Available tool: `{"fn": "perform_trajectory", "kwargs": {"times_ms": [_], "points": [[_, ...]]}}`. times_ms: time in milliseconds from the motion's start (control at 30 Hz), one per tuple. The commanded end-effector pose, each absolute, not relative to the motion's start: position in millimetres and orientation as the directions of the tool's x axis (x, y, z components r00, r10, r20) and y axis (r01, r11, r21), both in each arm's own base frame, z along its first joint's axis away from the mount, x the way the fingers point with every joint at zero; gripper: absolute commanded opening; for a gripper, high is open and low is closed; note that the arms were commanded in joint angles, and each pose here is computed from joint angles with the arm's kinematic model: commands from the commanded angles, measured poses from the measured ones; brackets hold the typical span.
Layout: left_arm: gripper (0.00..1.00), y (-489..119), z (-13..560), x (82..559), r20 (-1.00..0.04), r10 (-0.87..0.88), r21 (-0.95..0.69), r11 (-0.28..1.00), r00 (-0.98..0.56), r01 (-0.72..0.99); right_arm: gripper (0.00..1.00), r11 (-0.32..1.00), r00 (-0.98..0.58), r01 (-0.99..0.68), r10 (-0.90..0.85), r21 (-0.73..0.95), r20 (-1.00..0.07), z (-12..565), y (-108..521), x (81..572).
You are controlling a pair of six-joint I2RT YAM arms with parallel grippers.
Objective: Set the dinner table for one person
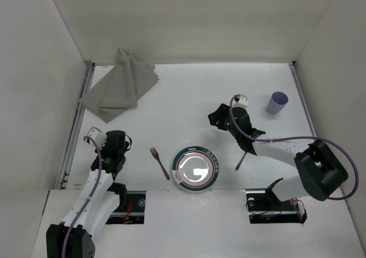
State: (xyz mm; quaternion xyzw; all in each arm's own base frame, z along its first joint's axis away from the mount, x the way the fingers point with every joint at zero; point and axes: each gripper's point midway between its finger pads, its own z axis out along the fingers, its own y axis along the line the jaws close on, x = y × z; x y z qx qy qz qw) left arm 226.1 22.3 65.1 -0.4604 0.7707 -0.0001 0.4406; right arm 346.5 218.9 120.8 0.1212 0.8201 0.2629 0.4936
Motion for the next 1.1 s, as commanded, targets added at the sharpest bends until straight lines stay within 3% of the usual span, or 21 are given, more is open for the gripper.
{"fn": "perform_trajectory", "kwargs": {"times_ms": [0,167,233,333,400,567,767,900,1067], "points": [[0.43,18,74,236,-0.684,-0.704,-0.419,0.592,-0.189,-0.689,0.59,0.819,-0.462,-0.095,0.468,0.566,-0.753,131,228,354],[0.44,14,87,252,-0.672,-0.721,-0.461,0.585,-0.168,-0.667,0.58,0.817,-0.466,-0.095,0.469,0.569,-0.750,129,228,354],[0.42,12,89,258,-0.672,-0.722,-0.471,0.586,-0.162,-0.659,0.45,0.814,-0.473,-0.111,0.461,0.570,-0.751,131,231,352],[0.24,7,101,273,-0.665,-0.731,-0.508,0.591,-0.151,-0.627,0.11,0.811,-0.468,-0.122,0.462,0.572,-0.754,136,231,352],[0.14,2,114,288,-0.667,-0.731,-0.537,0.602,-0.139,-0.591,0.03,0.815,-0.487,-0.121,0.449,0.567,-0.750,132,234,352],[0.11,1,143,327,-0.635,-0.770,-0.627,0.556,-0.055,-0.546,0.11,0.820,-0.488,-0.138,0.432,0.556,-0.759,133,239,349],[0.30,15,161,369,-0.602,-0.798,-0.693,0.501,0.034,-0.518,0.11,0.820,-0.500,-0.150,0.419,0.553,-0.758,131,243,349],[0.41,25,160,401,-0.590,-0.806,-0.702,0.486,0.044,-0.520,0.20,0.819,-0.519,-0.149,0.412,0.554,-0.749,125,246,349],[0.43,26,149,438,-0.576,-0.818,-0.695,0.485,0.007,-0.531,0.23,0.823,-0.532,-0.144,0.404,0.550,-0.744,119,248,351]]}}
